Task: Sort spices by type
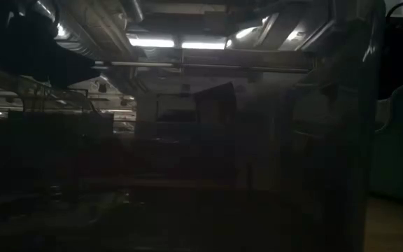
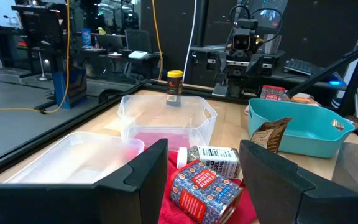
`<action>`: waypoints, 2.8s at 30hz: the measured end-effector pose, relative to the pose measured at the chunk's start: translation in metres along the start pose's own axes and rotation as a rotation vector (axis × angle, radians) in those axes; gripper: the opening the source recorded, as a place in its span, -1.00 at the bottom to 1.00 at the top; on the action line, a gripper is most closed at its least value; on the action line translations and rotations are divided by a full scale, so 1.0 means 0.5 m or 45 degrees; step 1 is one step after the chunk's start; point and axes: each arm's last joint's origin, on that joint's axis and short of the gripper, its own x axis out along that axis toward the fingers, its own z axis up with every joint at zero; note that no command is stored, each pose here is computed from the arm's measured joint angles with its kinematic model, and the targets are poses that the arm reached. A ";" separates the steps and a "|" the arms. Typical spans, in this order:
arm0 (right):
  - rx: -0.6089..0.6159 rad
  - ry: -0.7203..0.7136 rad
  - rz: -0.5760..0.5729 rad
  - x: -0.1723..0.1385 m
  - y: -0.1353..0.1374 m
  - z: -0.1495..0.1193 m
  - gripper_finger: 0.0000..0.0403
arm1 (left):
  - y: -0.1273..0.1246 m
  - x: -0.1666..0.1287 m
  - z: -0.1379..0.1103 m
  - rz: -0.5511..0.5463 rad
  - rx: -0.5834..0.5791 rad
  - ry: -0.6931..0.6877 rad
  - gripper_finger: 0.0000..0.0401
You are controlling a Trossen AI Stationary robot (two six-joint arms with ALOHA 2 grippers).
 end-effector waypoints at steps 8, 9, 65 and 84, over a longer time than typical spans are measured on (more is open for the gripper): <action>0.000 -0.001 0.000 0.000 0.000 0.000 0.31 | 0.000 0.000 0.000 0.000 0.000 0.000 -0.08; 0.000 -0.001 0.000 0.000 0.000 0.000 0.31 | 0.000 0.000 0.000 0.000 -0.001 -0.001 -0.08; 0.002 -0.035 -0.056 0.000 -0.002 0.005 0.31 | 0.002 0.000 0.016 0.043 -0.462 -0.121 -0.08; 0.002 -0.038 -0.056 0.000 -0.002 0.006 0.31 | -0.024 0.071 0.072 0.023 -0.283 -0.071 -0.08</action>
